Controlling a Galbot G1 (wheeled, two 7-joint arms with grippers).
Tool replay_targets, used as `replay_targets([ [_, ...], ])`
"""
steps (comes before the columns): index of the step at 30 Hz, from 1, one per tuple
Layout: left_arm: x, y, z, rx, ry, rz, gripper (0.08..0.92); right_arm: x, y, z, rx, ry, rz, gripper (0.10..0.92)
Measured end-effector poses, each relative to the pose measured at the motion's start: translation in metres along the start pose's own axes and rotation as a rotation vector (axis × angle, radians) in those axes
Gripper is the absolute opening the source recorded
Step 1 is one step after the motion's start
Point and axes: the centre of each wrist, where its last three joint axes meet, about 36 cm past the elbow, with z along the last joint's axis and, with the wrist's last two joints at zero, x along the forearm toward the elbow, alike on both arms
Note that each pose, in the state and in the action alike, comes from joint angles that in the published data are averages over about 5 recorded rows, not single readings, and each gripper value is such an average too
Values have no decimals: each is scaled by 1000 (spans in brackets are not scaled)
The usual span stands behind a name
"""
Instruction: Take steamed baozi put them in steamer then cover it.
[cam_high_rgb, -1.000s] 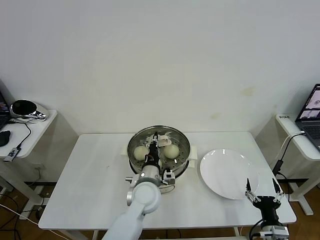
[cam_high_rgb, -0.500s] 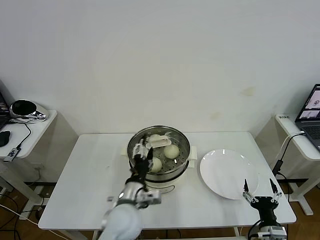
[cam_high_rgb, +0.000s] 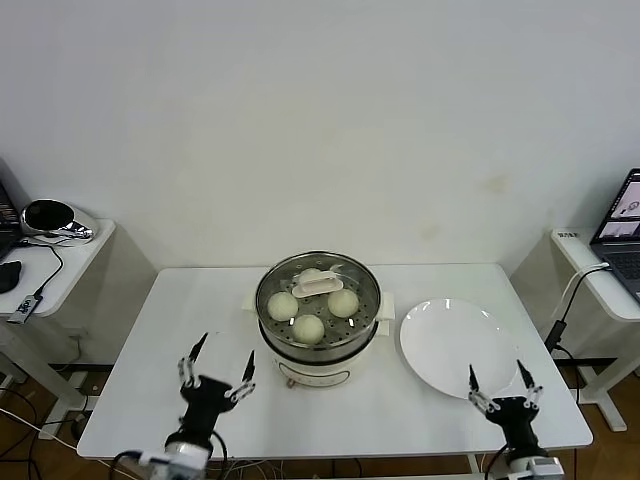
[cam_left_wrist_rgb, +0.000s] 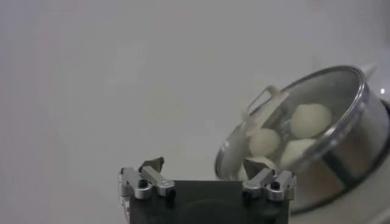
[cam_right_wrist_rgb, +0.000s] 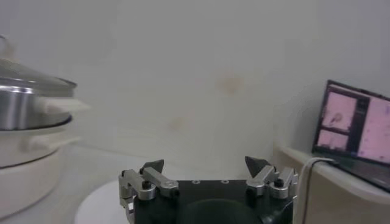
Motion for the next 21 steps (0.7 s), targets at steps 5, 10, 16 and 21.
replay_targets([
  [5, 17, 3, 19, 183, 26, -12, 823, 8, 10, 5, -27, 34, -59, 823],
  [10, 26, 2, 38, 291, 53, -26, 823, 15, 19, 6, -45, 53, -101, 823],
  [16, 36, 3, 56, 350, 96, -28, 823, 22, 23, 6, -63, 73, -134, 823],
  [21, 37, 5, 69, 369, 122, -25, 823, 27, 25, 5, -79, 91, -149, 823],
])
